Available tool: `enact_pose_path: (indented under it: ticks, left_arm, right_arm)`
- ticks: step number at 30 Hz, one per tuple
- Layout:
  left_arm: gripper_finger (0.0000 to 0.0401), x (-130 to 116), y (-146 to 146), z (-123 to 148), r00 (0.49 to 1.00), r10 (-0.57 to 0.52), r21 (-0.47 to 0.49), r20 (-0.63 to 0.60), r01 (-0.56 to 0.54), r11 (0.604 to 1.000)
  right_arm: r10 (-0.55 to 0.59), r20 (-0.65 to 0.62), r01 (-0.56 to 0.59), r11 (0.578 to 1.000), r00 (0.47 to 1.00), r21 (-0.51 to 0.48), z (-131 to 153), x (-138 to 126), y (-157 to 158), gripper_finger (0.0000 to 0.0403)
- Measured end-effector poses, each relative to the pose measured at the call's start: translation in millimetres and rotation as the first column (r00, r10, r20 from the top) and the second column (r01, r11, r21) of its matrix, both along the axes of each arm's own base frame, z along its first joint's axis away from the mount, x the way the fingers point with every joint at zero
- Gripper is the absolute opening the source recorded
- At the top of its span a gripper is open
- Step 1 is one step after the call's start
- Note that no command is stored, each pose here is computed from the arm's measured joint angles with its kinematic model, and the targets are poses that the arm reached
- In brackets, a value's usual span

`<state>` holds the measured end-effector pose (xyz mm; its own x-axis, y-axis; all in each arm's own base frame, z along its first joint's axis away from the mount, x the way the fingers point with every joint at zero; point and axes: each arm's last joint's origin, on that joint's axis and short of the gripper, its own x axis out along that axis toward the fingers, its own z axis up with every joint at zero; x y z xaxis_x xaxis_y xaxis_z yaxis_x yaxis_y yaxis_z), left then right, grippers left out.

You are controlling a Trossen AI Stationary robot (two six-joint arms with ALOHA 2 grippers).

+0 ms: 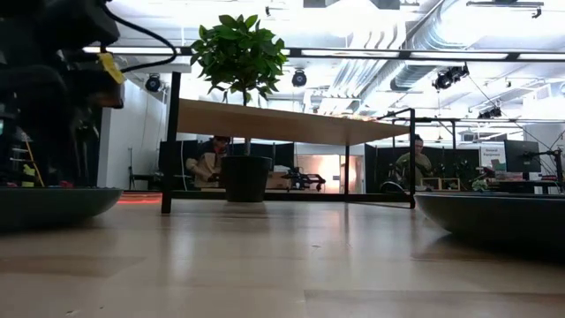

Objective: Place and stack plates onto a shelf
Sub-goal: Put the bottom left black plate on the shelf

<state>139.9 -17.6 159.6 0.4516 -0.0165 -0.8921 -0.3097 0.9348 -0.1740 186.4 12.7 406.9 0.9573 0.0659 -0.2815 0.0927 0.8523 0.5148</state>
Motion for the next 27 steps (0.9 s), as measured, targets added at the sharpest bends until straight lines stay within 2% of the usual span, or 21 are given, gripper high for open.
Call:
enact_pose_path:
  ticks: [6, 10, 16, 21, 24, 27]
  left_arm:
    - [0.0124, 7, -1, -5, 0.996, -0.086, 0.028, -0.007, 0.086, 0.996]
    - [0.0124, 11, -3, -10, 0.992, -0.125, -0.008, -0.033, 0.125, 0.992]
    - [0.0124, 15, -5, -20, 0.987, -0.130, -0.005, -0.094, 0.130, 0.991]
    - [0.0122, 22, -6, -25, 0.990, -0.104, -0.027, -0.093, 0.102, 0.994]
    - [0.0099, 23, -7, -27, 0.990, -0.100, -0.060, -0.100, 0.095, 0.994]
    - [0.0036, 23, -9, -26, 0.990, -0.101, -0.127, -0.101, 0.087, 0.988]
  right_arm:
    - [0.002, -0.027, -0.002, 1.000, 1.000, -0.008, -3, -1, 0, 0.0151]
    - [0.003, -0.042, -0.004, 1.000, 0.999, -0.012, -4, -1, 0, 0.0151]
    - [0.006, -0.051, -0.007, 1.000, 0.999, -0.020, -5, -1, 0, 0.0151]
    - [0.008, -0.051, -0.009, 1.000, 0.999, -0.027, -5, -1, 0, 0.0151]
    - [0.008, -0.052, -0.010, 1.000, 0.999, -0.027, -5, -1, 0, 0.0151]
    - [0.008, -0.052, -0.010, 1.000, 0.999, -0.026, -5, -1, 0, 0.0151]
